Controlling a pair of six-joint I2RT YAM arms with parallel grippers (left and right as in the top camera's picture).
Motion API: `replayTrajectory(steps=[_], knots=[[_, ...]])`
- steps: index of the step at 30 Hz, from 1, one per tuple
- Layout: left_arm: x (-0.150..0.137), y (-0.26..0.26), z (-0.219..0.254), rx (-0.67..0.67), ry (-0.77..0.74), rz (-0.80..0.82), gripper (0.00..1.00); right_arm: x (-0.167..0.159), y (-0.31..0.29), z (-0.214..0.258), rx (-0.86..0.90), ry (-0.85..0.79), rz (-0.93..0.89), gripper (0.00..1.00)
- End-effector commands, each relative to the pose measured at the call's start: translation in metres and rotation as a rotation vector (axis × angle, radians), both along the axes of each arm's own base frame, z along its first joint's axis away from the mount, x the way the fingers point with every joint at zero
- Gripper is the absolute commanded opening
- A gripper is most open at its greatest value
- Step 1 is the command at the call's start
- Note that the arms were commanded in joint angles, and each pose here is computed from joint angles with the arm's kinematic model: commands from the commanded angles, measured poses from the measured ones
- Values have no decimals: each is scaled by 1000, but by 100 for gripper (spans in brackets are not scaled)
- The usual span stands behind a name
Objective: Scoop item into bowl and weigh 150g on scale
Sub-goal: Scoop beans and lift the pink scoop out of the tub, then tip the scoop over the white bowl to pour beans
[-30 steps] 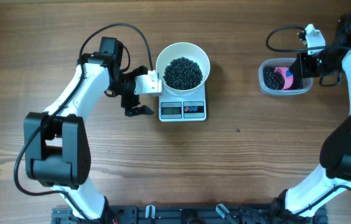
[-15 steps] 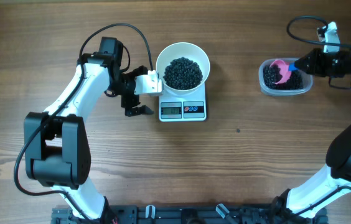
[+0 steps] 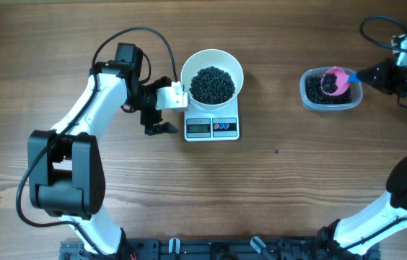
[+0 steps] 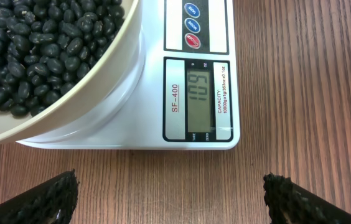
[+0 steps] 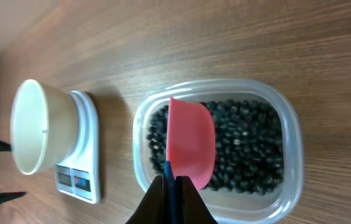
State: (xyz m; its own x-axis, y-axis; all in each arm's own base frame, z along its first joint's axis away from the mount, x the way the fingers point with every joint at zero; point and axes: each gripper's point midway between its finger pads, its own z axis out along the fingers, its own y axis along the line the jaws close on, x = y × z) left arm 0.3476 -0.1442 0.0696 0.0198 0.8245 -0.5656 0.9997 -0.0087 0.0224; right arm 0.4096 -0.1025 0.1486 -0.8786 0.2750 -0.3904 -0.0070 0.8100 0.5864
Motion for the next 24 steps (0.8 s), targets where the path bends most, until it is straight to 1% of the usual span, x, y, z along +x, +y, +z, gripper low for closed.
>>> replayTrajectory(steps=[1, 8, 13, 19, 24], knots=[[-4, -1, -4, -16, 24, 2, 100, 3, 12, 10, 136, -48, 13, 4], [-4, -1, -4, -16, 25, 3, 100, 10, 31, 41, 310, -173, 62, 4], [-4, -1, -4, -16, 25, 3, 100, 16, 56, 43, 312, -183, 127, 4], [-4, -1, -4, -16, 25, 3, 100, 36, 137, 52, 311, -254, 327, 4], [-4, -1, -4, -16, 24, 2, 100, 46, 220, 65, 324, -317, 486, 4]])
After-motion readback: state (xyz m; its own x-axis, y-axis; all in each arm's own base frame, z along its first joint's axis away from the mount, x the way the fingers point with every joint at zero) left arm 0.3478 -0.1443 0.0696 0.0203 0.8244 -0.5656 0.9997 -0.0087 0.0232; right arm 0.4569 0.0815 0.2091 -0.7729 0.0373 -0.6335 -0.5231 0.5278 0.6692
